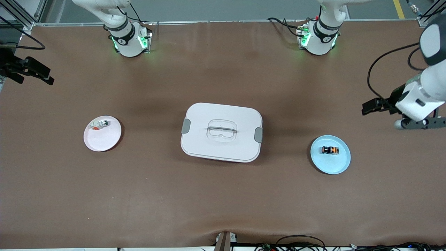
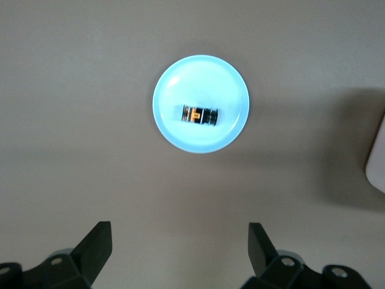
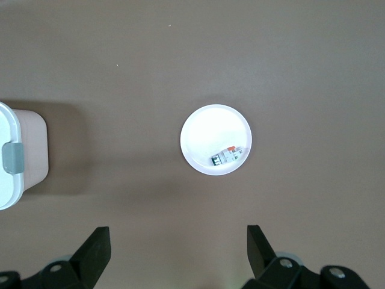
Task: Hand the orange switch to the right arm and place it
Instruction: 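Reach the left gripper down to the switch on the blue plate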
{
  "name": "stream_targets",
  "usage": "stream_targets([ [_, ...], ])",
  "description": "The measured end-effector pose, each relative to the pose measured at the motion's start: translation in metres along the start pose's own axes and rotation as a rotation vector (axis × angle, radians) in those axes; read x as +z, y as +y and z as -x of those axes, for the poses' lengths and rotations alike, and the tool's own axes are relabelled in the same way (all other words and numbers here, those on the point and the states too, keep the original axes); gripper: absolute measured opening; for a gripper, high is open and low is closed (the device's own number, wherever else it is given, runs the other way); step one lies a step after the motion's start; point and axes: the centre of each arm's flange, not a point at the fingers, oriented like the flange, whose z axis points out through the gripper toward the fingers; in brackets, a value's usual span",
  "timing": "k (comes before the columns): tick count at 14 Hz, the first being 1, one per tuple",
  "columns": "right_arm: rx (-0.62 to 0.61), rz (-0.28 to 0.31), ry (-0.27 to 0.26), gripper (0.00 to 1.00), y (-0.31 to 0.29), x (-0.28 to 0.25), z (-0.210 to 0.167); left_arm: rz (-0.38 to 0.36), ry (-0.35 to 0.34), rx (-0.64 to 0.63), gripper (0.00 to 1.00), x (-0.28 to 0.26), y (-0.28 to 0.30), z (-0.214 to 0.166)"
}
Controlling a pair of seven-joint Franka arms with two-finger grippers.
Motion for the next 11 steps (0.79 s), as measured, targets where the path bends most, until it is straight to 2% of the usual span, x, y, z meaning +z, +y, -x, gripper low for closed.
stream_targets([
  [5,0.000,0.000,-0.003,1.00,0.000,0.001,0.000,0.011,0.011,0.020,1.00,0.086,0.007,-0.044],
  [11,-0.001,0.000,-0.004,1.00,0.000,0.001,0.000,-0.009,0.029,0.079,1.00,0.177,0.017,-0.064],
])
